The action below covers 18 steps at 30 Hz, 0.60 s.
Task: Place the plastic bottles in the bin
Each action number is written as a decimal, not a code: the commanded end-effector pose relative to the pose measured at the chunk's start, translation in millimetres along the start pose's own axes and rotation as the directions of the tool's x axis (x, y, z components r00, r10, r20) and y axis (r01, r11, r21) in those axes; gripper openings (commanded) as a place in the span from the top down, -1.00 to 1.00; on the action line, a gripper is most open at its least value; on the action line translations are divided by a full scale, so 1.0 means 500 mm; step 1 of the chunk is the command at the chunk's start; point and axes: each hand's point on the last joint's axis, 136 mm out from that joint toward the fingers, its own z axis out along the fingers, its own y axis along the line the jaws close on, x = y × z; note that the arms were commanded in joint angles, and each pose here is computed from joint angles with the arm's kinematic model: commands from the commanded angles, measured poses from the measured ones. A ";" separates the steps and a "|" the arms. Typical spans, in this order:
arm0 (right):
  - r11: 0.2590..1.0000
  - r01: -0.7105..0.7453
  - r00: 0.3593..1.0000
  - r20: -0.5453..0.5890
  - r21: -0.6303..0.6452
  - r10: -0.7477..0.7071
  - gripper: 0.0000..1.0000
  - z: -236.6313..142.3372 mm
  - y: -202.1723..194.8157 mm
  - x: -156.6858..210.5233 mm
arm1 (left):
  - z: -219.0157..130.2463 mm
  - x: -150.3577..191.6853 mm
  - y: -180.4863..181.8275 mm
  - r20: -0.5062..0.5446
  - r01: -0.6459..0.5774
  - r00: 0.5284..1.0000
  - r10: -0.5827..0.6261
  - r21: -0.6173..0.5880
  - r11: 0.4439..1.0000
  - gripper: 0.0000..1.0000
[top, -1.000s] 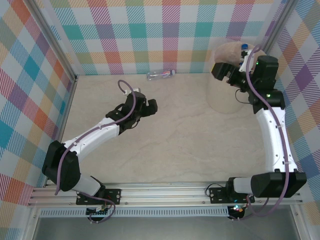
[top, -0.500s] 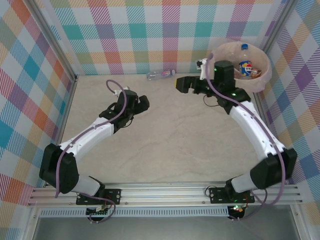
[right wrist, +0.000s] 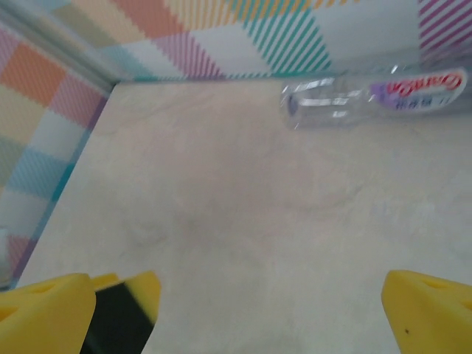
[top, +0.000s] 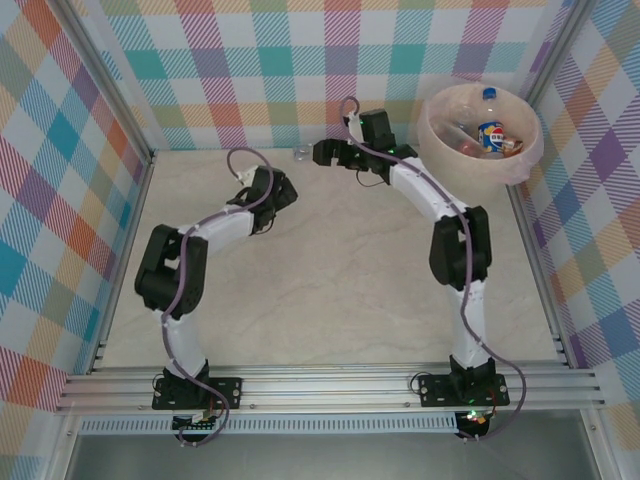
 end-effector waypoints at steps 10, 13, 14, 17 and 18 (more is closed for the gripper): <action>0.973 -0.189 0.973 0.163 0.135 0.166 -0.99 0.152 -0.197 -0.069 | 0.191 -0.106 -0.113 -0.043 0.084 0.996 -0.075 0.288 0.954 -1.00; 0.973 -0.211 0.960 0.209 0.097 0.187 -0.99 0.166 -0.222 -0.083 | 0.236 -0.122 -0.127 -0.047 0.088 0.996 -0.077 0.351 0.932 -1.00; 0.975 -0.206 0.958 0.222 0.085 0.183 -0.99 0.170 -0.228 -0.087 | 0.252 -0.122 -0.133 -0.055 0.083 0.996 -0.068 0.372 0.925 -1.00; 0.971 -0.224 0.947 0.256 0.082 0.196 -0.99 0.180 -0.256 -0.093 | 0.284 -0.129 -0.158 -0.067 0.066 0.997 -0.041 0.430 0.901 -1.00; 0.968 -0.237 0.942 0.264 0.079 0.209 -0.99 0.186 -0.264 -0.092 | 0.291 -0.132 -0.168 -0.066 0.061 0.997 -0.035 0.444 0.894 -0.99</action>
